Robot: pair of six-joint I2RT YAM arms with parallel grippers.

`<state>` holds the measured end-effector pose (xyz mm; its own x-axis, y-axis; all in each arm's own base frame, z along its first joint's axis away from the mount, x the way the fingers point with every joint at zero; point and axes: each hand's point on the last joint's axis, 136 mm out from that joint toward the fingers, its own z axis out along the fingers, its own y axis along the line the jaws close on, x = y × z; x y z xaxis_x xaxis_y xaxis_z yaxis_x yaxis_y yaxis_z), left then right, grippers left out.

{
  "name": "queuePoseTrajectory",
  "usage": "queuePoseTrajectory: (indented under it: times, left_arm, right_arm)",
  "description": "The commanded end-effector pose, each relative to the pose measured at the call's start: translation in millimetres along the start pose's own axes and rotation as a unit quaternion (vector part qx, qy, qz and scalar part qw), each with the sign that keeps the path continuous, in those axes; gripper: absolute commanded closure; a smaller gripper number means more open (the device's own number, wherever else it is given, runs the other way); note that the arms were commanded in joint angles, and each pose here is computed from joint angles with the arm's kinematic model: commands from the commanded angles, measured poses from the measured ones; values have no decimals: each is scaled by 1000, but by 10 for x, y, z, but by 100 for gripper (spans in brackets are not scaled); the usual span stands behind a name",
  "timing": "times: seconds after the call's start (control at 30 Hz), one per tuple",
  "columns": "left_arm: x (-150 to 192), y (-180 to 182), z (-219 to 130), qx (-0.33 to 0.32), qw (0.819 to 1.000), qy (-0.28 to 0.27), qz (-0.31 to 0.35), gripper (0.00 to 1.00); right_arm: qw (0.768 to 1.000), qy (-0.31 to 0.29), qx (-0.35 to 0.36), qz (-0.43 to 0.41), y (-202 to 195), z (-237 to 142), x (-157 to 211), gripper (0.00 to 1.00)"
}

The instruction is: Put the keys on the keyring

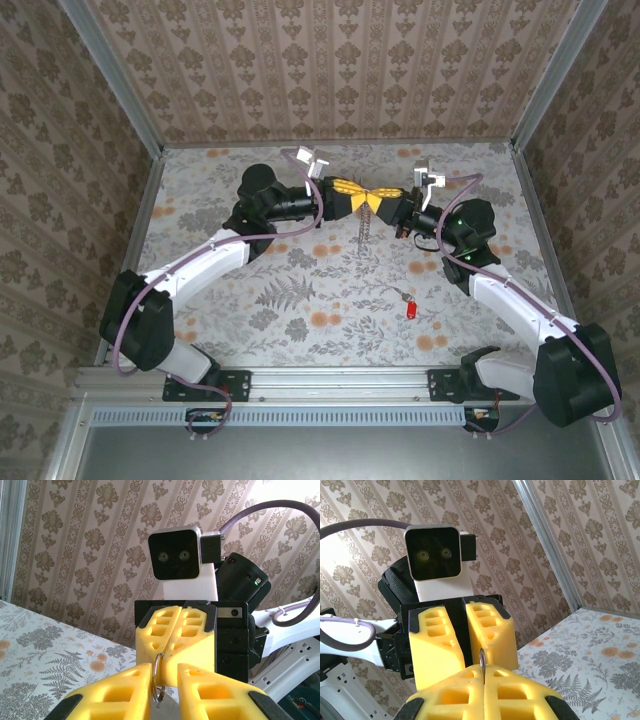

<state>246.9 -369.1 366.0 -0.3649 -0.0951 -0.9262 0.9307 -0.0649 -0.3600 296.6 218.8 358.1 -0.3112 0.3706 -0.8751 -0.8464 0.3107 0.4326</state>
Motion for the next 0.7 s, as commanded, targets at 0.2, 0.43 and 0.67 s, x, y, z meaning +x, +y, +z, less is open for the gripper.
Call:
queuePoseTrajectory:
  times: [0.2,0.43,0.67]
  left_arm:
    - [-99,-144,-5,27,999,-18,20,83]
    - [-68,-148,-13,31,999,-14,16,84]
    - [-25,-161,-24,36,999,-10,13,84]
  right_arm:
    - [999,-26,6,-23,25,-4,-165,100]
    - [999,-27,11,-22,6,-12,-156,100]
    - [999,-28,13,-21,-4,-10,-160,100]
